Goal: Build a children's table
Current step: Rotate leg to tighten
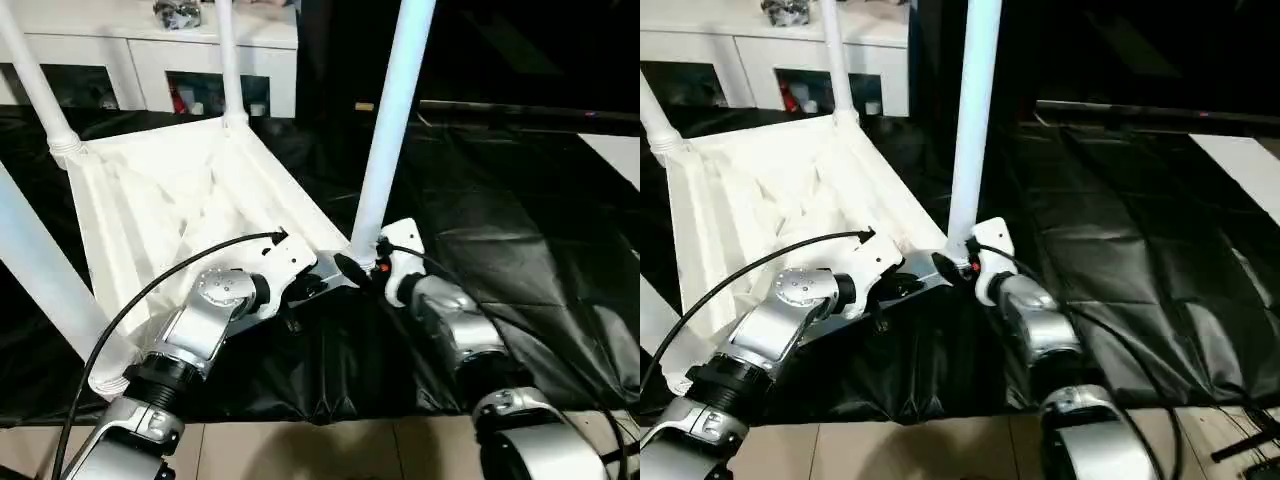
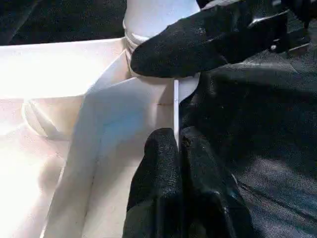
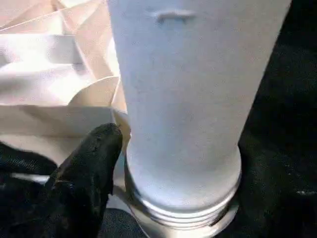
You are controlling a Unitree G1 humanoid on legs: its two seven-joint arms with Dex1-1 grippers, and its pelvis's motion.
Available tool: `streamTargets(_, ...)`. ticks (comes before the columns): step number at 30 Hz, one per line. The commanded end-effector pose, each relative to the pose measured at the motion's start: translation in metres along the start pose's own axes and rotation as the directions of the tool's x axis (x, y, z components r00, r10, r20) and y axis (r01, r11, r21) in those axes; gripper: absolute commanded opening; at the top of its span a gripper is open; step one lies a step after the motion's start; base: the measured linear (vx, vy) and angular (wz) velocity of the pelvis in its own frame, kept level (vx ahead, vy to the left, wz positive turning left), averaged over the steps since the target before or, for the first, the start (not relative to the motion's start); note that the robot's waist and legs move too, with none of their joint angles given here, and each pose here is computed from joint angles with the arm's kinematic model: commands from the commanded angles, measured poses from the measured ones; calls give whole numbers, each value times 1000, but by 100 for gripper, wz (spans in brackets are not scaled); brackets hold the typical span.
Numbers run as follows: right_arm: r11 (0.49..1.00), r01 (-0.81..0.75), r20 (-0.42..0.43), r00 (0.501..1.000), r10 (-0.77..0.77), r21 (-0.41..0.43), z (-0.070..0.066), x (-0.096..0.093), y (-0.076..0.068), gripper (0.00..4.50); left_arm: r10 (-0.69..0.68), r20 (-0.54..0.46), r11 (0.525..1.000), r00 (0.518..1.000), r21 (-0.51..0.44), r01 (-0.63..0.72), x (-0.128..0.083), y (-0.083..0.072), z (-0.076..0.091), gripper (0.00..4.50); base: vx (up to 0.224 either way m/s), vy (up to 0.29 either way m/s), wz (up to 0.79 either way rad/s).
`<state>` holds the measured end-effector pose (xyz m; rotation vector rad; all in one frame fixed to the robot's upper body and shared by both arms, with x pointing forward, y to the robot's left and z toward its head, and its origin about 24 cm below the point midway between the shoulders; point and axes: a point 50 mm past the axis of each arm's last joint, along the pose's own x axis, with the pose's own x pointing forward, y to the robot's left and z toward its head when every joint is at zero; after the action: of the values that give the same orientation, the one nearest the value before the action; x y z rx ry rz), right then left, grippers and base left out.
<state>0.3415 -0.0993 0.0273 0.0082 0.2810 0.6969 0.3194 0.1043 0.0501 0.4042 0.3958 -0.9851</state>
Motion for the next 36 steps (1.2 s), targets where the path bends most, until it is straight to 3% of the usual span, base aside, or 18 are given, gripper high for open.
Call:
streamTargets(1, 975, -217, 1, 976, 217, -58, 6, 12, 32, 395, -130, 85, 989, 988, 79, 123, 12, -20, 21, 0, 0, 0, 0)
streamTargets(5, 941, -317, -26, 948, 316, -117, 12, -4, 15, 395, -264, 75, 958, 962, 138, 253, -3, -24, 13, 0, 0, 0, 0)
streamTargets(9, 886, -441, -90, 897, 432, -142, 10, -18, 8, 395, -316, 39, 938, 948, 160, 307, -15, -18, 6, 0, 0, 0, 0)
streamTargets(13, 815, -561, -166, 826, 539, -144, 5, -31, 8, 395, -346, 23, 927, 938, 163, 338, -25, -13, 2, 0, 0, 0, 0)
streamTargets(17, 766, -627, -211, 775, 596, -142, 3, -37, 9, 358, -375, 6, 916, 927, 157, 369, -32, -10, -2, 0, 0, 0, 0)
streamTargets(26, 693, -712, -273, 693, 667, -115, 0, -46, 11, 290, -434, -18, 890, 901, 142, 432, -37, -10, -6, 0, 0, 0, 0)
streamTargets(34, 693, -712, -269, 692, 669, -108, -3, -48, 13, 272, -433, -11, 891, 902, 147, 429, -35, -11, -5, 0, 0, 0, 0)
streamTargets(36, 750, -653, -213, 752, 624, -107, -3, -40, 15, 272, -359, 5, 924, 933, 146, 354, -28, -6, -1, 0, 0, 0, 0)
